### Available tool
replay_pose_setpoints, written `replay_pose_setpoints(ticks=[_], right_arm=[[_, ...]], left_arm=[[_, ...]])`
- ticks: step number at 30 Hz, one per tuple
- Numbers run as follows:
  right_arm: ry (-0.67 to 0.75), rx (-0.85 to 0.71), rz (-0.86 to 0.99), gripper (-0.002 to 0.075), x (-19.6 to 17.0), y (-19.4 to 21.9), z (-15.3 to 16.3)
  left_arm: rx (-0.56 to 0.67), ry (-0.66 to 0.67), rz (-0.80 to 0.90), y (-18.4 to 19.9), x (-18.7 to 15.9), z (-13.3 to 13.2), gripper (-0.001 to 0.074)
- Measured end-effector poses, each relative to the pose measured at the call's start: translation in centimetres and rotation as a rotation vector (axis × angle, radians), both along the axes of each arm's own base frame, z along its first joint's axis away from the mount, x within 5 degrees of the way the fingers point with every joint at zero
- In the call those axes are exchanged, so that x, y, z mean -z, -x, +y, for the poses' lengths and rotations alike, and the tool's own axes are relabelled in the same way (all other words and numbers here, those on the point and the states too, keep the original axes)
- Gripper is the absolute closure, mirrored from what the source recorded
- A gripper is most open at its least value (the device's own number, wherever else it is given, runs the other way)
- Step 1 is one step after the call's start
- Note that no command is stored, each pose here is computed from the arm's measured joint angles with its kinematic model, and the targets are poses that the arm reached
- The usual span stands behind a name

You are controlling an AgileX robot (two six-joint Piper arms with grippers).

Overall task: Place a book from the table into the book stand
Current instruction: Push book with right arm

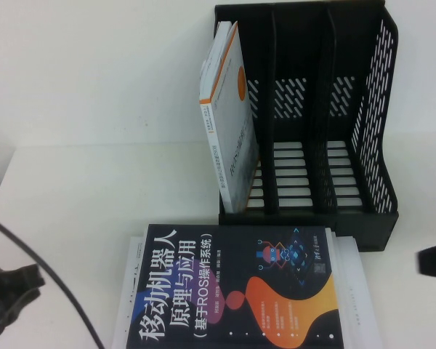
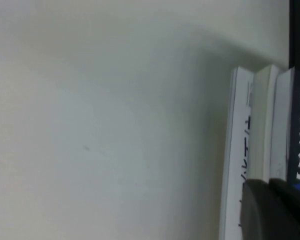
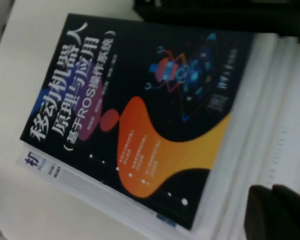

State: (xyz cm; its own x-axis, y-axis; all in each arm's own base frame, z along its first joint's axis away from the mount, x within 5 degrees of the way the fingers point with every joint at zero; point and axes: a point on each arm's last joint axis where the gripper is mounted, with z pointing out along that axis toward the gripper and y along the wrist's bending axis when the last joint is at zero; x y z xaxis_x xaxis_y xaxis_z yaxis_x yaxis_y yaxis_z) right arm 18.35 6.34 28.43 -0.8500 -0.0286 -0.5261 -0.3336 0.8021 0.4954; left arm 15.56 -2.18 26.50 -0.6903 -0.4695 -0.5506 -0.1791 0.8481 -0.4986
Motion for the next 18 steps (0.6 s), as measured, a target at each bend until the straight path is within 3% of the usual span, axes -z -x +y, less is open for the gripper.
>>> replay_pose_setpoints(ticks=[11,18], right_arm=[[0.073,-0.147,0.123,0.0726,6.7,-3.8,5.8],[0.119,-0.134,0.178,0.0726,9.4,-4.9,6.4]], left_arm=[[0.062,0.075,0.086,-1.7,1.5,-0.8,0.0737],[0.082,0.063,0.076,-1.7,1.5,-0.9,0.0737]])
